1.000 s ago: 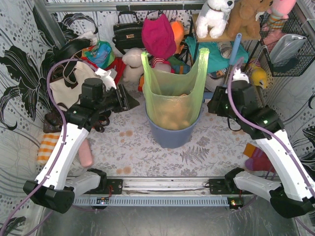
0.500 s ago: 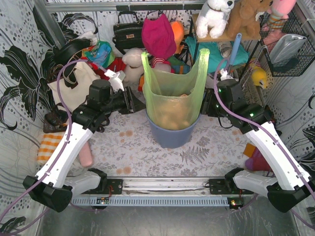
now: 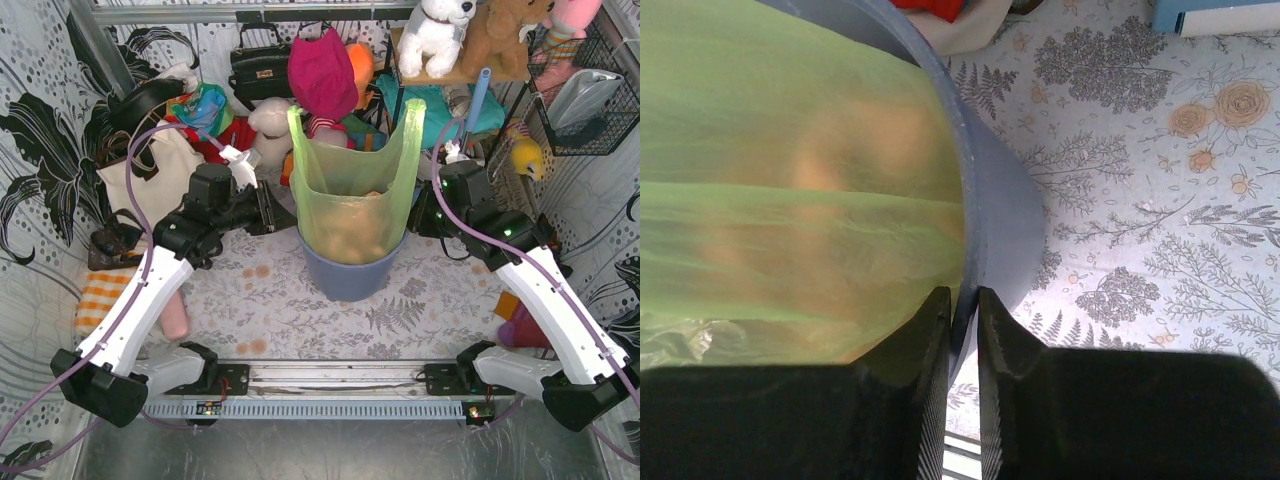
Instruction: Tie the trash bag
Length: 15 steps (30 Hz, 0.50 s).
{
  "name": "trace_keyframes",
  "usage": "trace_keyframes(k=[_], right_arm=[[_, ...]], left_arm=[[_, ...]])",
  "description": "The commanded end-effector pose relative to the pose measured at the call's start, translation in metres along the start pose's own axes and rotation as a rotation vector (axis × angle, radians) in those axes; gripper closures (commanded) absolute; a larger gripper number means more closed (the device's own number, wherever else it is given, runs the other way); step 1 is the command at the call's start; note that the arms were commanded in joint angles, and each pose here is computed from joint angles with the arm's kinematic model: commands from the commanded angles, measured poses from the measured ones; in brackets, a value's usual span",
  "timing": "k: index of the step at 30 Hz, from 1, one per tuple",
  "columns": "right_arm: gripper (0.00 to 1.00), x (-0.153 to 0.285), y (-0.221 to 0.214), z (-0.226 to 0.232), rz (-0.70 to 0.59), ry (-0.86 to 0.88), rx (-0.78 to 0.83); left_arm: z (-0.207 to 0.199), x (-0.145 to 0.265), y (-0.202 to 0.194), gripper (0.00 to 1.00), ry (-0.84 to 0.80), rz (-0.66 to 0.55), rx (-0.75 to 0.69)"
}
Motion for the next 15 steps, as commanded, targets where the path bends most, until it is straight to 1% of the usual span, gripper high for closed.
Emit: trace_keyframes(k=[1,3,5,11,15], right_arm=[[0.91,-0.004,0.002,0.003,-0.02,0.023,-0.029],[0.97,-0.006,0.001,0.008,-0.008,0.046,-0.033],[1.0,-0.009,0.0,0.013,0.001,0.072,-0.046],[1.0,-0.017,0.001,0.035,0.011,0.173,-0.09],[1.0,-0.02,-0.001,0.049,0.027,0.218,-0.095]], left_arm=[[-0.004,0.0,0.007,0.74,-0.016,-0.04,-0.044],[-0.004,0.002,0.008,0.77,-0.01,-0.05,-0.046],[-0.005,0.006,0.01,0.79,-0.005,-0.057,-0.051],[0.004,0.022,0.016,0.81,0.086,-0.096,-0.076],[0.007,0.032,0.019,0.8,0.101,-0.116,-0.077]])
Point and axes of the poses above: each gripper's point midway between its finger pads, its own x axis back along the fingers, its own z axis along the line the jaws close on, y = z × x, the point moved 1 cm from there along x, back along the fingers, and after that the axes turned 9 degrees about x, right-handed, at the moved point
